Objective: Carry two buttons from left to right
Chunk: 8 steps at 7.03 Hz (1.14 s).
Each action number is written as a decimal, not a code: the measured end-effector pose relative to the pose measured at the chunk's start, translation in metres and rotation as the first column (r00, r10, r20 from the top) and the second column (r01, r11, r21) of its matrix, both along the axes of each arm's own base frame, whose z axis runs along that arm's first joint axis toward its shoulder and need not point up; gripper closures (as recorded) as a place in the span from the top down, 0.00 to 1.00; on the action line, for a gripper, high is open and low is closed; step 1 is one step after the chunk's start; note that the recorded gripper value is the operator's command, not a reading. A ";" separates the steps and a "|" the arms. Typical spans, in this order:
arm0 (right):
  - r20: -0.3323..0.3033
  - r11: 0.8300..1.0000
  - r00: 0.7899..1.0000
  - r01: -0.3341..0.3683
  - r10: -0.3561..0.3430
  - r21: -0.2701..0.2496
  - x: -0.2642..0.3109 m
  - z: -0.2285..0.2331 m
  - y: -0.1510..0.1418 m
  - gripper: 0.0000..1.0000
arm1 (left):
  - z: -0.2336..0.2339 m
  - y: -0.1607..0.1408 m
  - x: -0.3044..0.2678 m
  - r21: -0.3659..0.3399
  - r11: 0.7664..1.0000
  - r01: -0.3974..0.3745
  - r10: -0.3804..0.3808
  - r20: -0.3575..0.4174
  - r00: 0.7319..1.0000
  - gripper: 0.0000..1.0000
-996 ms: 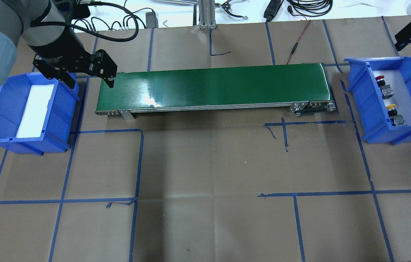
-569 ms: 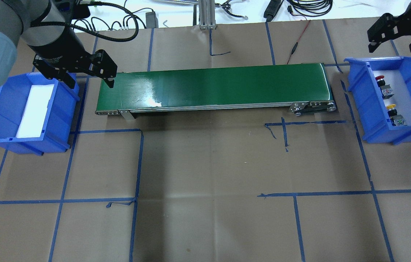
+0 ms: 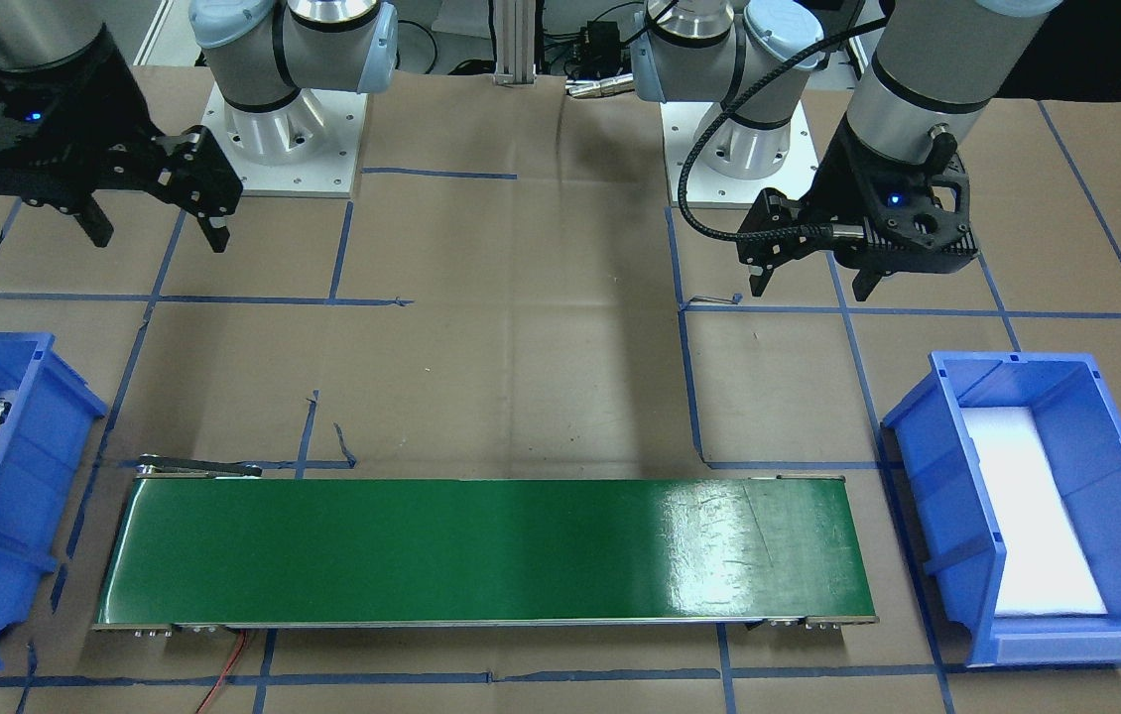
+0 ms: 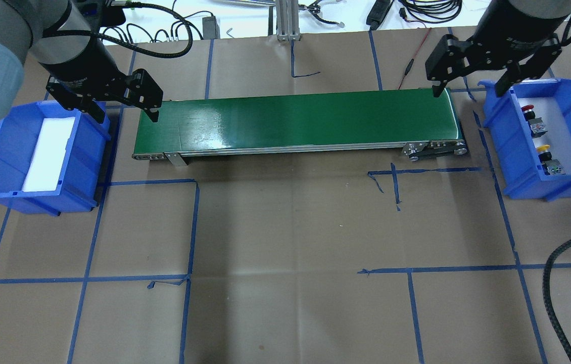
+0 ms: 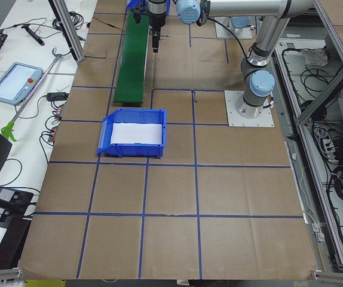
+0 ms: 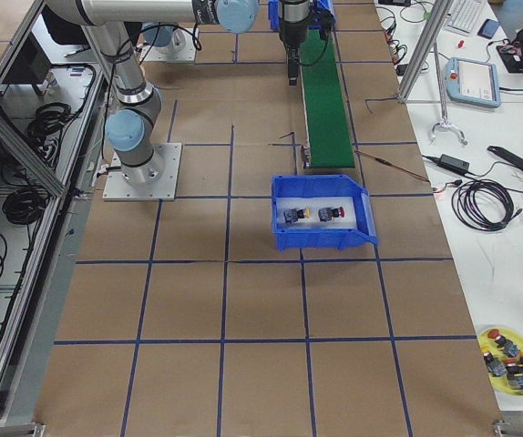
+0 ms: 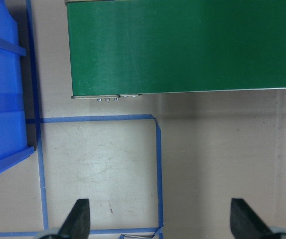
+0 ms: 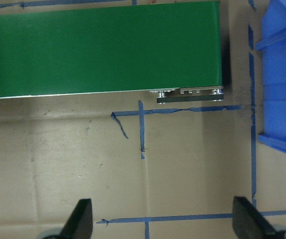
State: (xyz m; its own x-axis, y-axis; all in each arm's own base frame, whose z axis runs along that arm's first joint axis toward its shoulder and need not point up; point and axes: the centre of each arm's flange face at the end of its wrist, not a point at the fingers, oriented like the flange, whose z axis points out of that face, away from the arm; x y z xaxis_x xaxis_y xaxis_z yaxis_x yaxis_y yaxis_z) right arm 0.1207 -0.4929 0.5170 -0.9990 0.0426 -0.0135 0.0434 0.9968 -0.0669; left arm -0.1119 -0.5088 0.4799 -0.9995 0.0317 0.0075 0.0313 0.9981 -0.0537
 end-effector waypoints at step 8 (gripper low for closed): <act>0.012 1.000 1.000 -0.006 0.006 0.016 0.021 -0.012 0.006 1.00 | 0.000 0.000 0.000 -0.001 1.000 0.000 0.000 0.001 1.000 1.00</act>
State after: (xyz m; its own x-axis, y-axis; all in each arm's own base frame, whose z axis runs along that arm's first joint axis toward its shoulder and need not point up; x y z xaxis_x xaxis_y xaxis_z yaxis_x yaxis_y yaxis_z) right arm 0.1418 -0.4874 0.5046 -0.9990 0.0366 -0.0252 0.0379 0.9980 -0.0501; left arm -0.1118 -0.5085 0.4804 -0.9995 0.0317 0.0061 0.0313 0.9980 -0.0543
